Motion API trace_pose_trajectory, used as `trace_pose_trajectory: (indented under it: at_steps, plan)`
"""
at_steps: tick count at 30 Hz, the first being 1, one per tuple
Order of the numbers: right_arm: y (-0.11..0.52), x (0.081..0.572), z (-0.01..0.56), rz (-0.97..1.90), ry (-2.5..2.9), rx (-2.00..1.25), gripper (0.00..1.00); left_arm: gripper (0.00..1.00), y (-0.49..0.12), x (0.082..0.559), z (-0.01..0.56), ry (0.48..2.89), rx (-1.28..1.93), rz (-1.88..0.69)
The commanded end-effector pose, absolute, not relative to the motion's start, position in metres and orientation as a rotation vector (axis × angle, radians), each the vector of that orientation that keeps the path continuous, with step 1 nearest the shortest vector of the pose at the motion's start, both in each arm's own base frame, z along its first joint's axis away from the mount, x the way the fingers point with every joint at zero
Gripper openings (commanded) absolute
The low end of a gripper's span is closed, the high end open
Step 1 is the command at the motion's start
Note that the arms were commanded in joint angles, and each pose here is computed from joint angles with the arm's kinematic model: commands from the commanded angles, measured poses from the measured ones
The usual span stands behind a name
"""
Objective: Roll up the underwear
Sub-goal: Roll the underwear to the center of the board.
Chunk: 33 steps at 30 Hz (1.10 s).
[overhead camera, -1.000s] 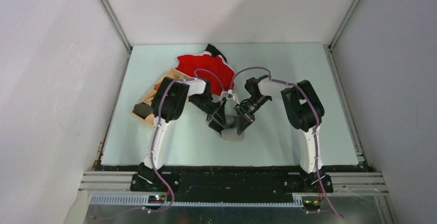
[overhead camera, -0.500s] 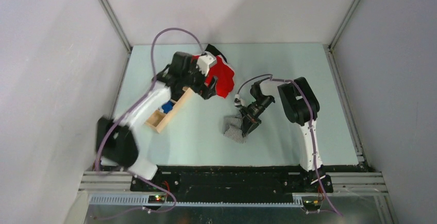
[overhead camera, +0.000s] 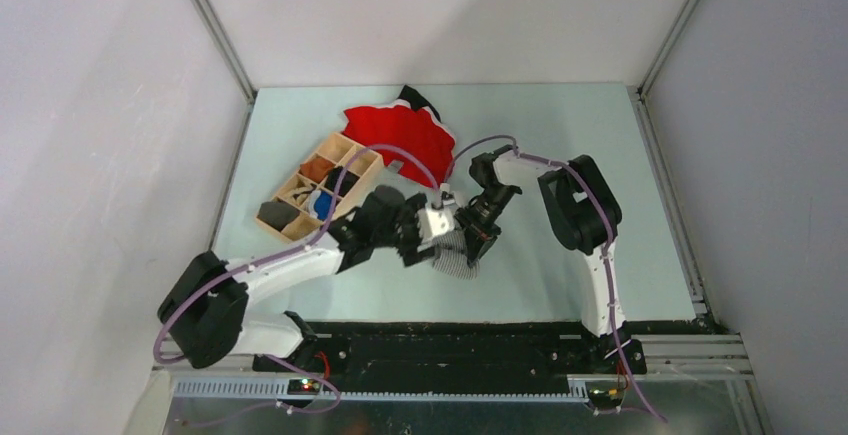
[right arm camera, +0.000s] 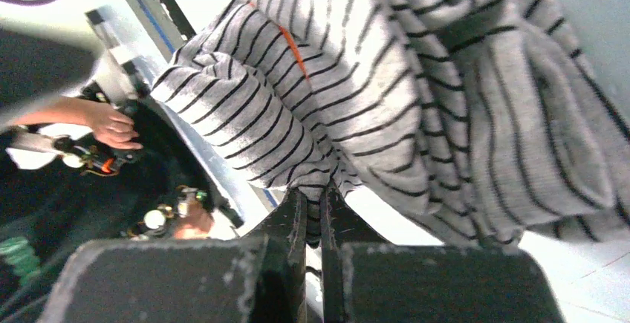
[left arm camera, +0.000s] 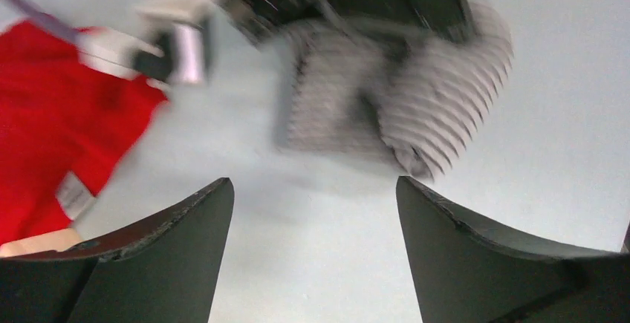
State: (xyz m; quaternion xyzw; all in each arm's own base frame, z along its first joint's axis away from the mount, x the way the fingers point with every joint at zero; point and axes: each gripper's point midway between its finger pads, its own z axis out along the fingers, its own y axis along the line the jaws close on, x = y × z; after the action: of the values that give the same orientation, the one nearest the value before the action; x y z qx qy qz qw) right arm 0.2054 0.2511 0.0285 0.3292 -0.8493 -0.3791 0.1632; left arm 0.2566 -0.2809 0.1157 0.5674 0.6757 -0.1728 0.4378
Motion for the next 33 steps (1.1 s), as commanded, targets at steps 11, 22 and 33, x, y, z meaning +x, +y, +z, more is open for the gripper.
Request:
trace_pose_trajectory:
  at_steps: [11, 22, 33]
  plan:
    - [0.258, 0.236, 0.002, -0.968, -2.416, 1.012, 0.00, 0.77, -0.280, 0.195, 0.086, 0.822, 1.949, -0.252]
    - [0.253, 0.239, -0.014, -0.934, -2.391, 0.971, 0.00, 0.73, -0.303, 0.200, 0.065, 0.847, 1.911, -0.202]
    - [0.260, 0.234, -0.016, -0.958, -2.373, 0.907, 0.00, 0.46, -0.310, 0.203, 0.036, 0.880, 2.042, -0.196]
